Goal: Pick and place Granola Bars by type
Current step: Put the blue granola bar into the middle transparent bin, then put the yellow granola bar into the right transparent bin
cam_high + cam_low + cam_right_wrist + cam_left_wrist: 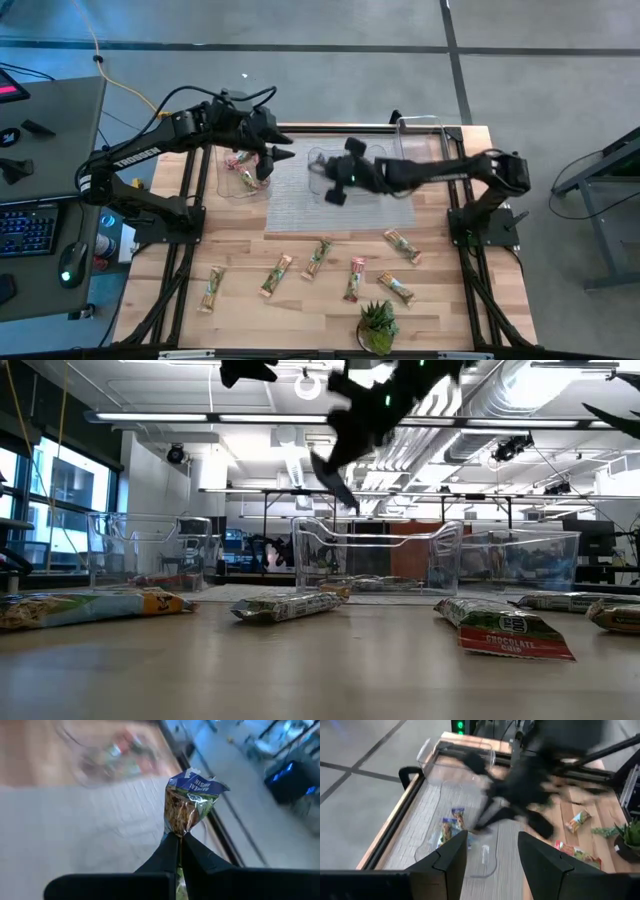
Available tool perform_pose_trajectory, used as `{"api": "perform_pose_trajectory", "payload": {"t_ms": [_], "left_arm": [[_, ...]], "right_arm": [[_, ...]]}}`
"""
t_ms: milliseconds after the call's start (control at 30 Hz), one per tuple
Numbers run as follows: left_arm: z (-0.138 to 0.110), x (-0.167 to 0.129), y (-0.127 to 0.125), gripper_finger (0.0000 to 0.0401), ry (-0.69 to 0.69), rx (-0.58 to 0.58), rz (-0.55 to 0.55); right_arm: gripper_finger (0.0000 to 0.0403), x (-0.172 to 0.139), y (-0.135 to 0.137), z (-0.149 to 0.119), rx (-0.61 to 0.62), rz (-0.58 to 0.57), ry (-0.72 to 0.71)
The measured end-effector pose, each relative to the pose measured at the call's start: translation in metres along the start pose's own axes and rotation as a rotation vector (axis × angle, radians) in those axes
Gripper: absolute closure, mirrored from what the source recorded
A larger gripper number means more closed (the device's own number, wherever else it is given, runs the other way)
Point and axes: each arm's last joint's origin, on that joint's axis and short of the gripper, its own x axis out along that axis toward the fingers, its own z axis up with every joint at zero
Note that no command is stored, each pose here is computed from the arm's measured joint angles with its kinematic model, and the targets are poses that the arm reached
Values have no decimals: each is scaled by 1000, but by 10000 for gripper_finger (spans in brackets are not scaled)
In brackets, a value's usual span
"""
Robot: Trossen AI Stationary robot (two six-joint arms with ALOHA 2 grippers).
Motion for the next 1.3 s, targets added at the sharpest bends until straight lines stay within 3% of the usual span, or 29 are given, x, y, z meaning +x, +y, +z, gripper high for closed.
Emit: {"api": "perform_pose_trajectory", "payload": {"t_ms": [133, 333, 700, 900, 1033, 1167, 1300], "left_arm": [[-4, 0, 0, 233, 43, -8, -2], [-7, 0, 0, 233, 69, -13, 2], [-7, 0, 0, 233, 69, -17, 6], [-9, 0, 0, 233, 94, -69, 9], [-13, -1, -1, 233, 134, -77, 9], [-15, -1, 0, 233, 154, -79, 16], [-15, -1, 0, 233, 157, -80, 15]], "right_arm": [[402, 25, -24, -38, -18, 27, 169], [392, 31, -34, -74, -38, 32, 340], [296, 28, -32, -81, -68, 17, 381], [279, -7, -23, -43, -109, 34, 343], [279, -46, -11, -24, -4, 151, 388], [273, -75, 12, -34, 44, 225, 581], [251, -98, 34, -51, 63, 172, 750]]}}
